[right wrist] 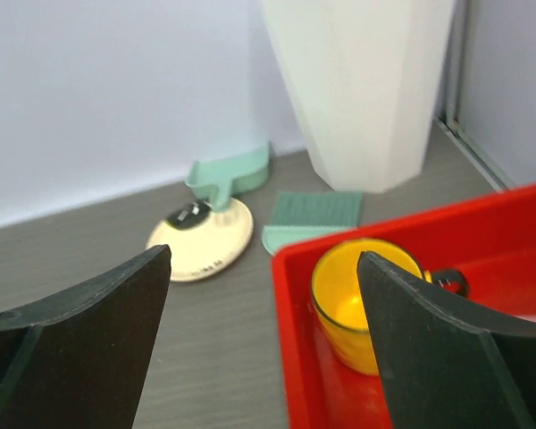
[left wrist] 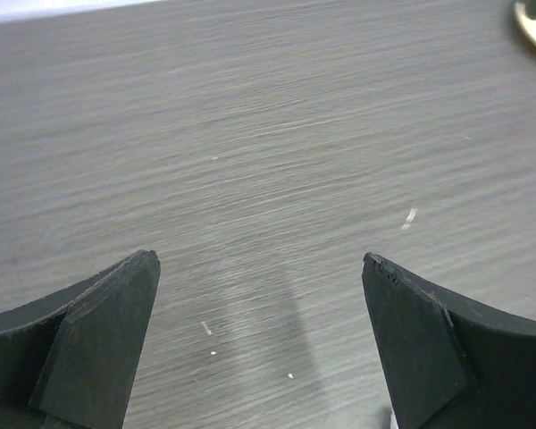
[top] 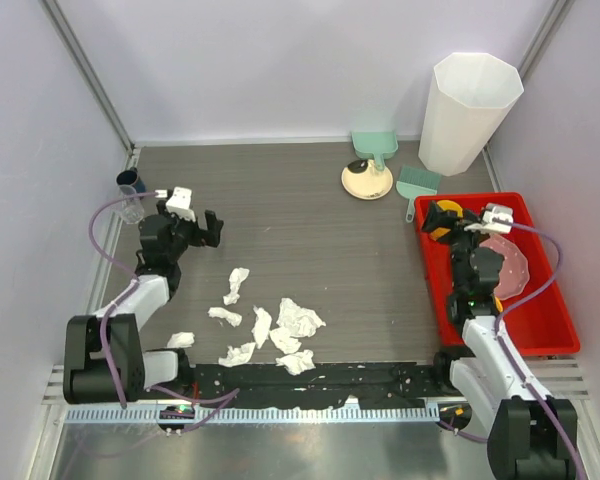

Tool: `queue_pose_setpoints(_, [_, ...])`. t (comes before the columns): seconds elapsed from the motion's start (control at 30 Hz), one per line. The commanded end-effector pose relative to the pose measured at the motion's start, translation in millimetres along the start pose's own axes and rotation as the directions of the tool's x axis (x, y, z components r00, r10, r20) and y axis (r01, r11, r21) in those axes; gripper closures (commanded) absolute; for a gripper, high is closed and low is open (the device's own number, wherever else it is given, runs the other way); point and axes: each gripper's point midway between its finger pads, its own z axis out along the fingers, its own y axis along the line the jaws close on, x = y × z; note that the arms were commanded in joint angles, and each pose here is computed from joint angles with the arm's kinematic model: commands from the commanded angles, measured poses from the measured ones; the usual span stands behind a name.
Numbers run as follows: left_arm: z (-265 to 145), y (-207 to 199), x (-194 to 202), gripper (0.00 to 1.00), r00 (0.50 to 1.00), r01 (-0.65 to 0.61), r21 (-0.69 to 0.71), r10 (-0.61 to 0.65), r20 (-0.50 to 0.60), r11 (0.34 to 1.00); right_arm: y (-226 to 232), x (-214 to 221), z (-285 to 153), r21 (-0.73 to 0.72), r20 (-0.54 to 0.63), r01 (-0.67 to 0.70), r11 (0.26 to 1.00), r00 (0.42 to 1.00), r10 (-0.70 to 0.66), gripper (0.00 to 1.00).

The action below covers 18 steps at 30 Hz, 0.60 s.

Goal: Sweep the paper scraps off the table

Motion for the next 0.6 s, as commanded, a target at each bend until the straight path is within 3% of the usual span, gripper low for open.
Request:
queue_pose_setpoints(0.0, [-13.6, -33.3, -28.7, 0.00, 0.996, -0.085, 0.208, 0.091, -0.022, 0.975, 35.7, -25.4, 9.7, -0.130, -0.062, -0.048, 0.990, 0.997, 0.041, 0.10])
queue_pose_setpoints(0.33, [-51.4, -50.5, -54.2, 0.00, 0.970, -0.066, 0.307, 0.132, -0.202, 0.950, 51.6, -64.5, 50.9, -0.105, -0.221, -0.012, 0.994, 0.975, -0.012, 0.10])
queue_pose_setpoints(0.57, [-49.8, -52.6, -73.4, 0.00, 0.956, 0.033, 0.301, 0.058, -0.288, 0.953, 51.1, -52.6, 81.6, -0.098, -0.367, 0.059, 0.993, 0.926, -0.091, 0.08])
